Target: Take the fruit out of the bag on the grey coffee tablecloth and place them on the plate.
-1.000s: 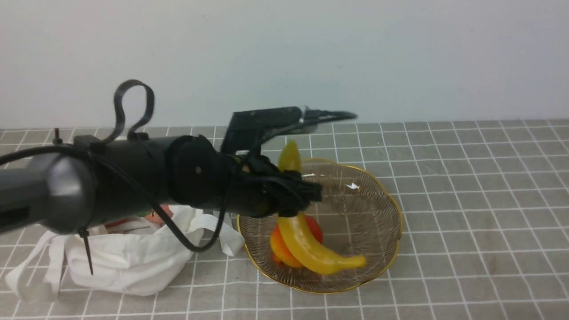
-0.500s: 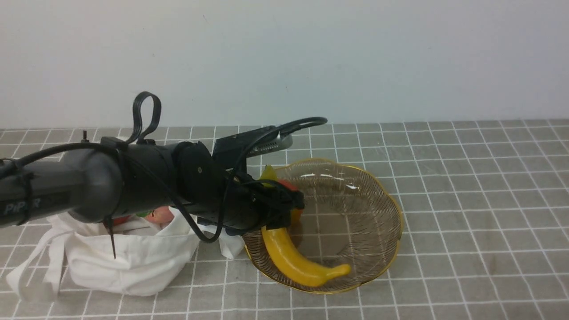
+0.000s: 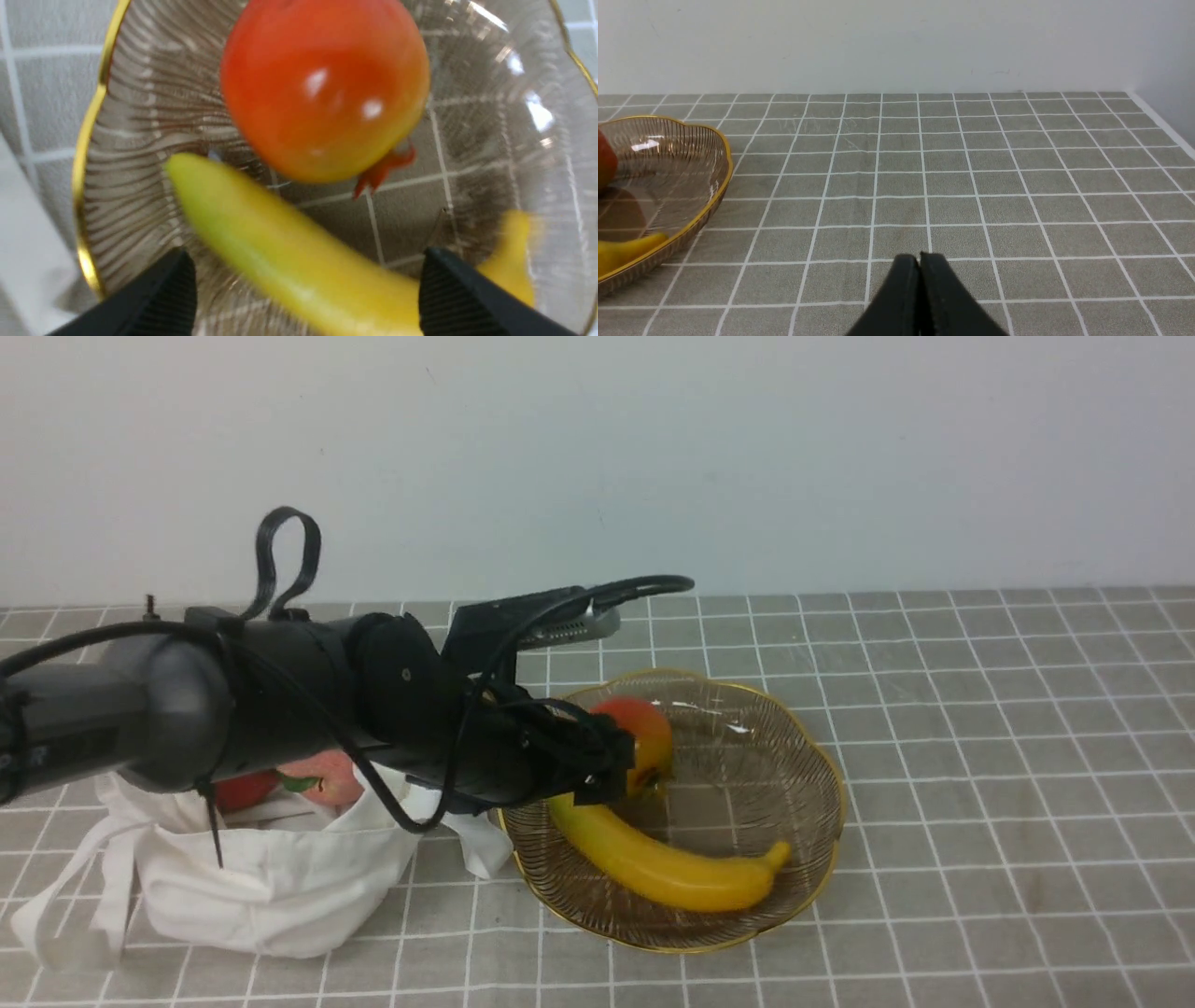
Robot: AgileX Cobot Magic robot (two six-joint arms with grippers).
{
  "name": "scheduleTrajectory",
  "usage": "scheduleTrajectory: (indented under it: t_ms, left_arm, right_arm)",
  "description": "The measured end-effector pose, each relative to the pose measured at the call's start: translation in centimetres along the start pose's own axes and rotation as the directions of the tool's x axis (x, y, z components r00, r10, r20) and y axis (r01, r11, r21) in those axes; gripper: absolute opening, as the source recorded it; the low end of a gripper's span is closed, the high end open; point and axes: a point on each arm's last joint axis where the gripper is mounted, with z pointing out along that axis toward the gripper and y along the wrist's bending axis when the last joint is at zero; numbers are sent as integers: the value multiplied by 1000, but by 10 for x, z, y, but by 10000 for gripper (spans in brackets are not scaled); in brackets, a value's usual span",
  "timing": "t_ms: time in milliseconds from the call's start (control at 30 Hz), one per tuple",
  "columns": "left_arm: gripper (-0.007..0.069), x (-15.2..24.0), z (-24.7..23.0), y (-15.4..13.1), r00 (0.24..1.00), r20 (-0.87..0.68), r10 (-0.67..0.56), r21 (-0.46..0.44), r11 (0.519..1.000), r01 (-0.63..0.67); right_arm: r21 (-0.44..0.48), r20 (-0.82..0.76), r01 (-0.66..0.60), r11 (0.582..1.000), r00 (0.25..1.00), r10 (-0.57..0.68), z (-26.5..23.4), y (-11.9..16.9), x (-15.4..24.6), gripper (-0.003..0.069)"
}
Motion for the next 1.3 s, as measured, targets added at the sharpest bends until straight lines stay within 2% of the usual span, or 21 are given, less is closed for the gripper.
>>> scheduleTrajectory:
  t_ms: [167,300,333,367,467,633,667,733,767,800,833,900,967,1067,1100,1300]
  left_arm:
    - [483,-21,-58,13,997,36,69,-26,997,-68]
    - [230,-26,-140,23,985,124,119,-85,990,-109]
    - [230,-25,-144,23,984,127,125,-86,990,-114]
    - [107,-20,-176,25,975,162,150,-118,984,-132]
    - [18,-3,-236,23,935,283,213,-180,969,-166]
    - [-8,53,-321,14,800,524,293,-233,952,-197]
    - [-8,77,-339,13,750,589,300,-232,952,-198]
    - [-8,104,-353,14,683,667,299,-228,954,-195]
    - [-8,123,-360,17,635,720,280,-192,960,-205]
    - [-8,126,-360,18,621,733,278,-214,961,-178]
    - [-8,150,-363,23,551,793,260,-205,965,-161]
    - [-8,171,-362,30,497,831,250,-204,968,-144]
    - [-8,195,-353,43,449,849,278,-249,960,-124]
    - [-8,209,-348,53,410,846,340,-326,939,-106]
    - [-8,213,-347,58,396,833,387,-385,919,-88]
    - [-8,212,-349,64,381,792,478,-494,867,-62]
  right_arm:
    - [0,0,0,1000,1000,0,0,0,0,-18]
    - [0,0,0,1000,1000,0,0,0,0,-18]
    - [0,0,0,1000,1000,0,0,0,0,-18]
    - [0,0,0,1000,1000,0,0,0,0,-18]
    - [0,0,0,1000,1000,0,0,0,0,-18]
    - [0,0,0,1000,1000,0,0,0,0,-18]
    - [0,0,0,1000,1000,0,0,0,0,-18]
    - [0,0,0,1000,1000,0,0,0,0,-18]
    - [0,0,0,1000,1000,0,0,0,0,-18]
    - [0,0,0,1000,1000,0,0,0,0,-18]
    - [0,0,0,1000,1000,0,0,0,0,-18]
    - [0,0,0,1000,1000,0,0,0,0,-18]
    - [0,0,0,1000,1000,0,0,0,0,-18]
    - [0,-1,0,1000,1000,0,0,0,0,-18]
    - [0,-1,0,1000,1000,0,0,0,0,-18]
    - [0,-1,-1,1000,1000,1,0,0,0,-18]
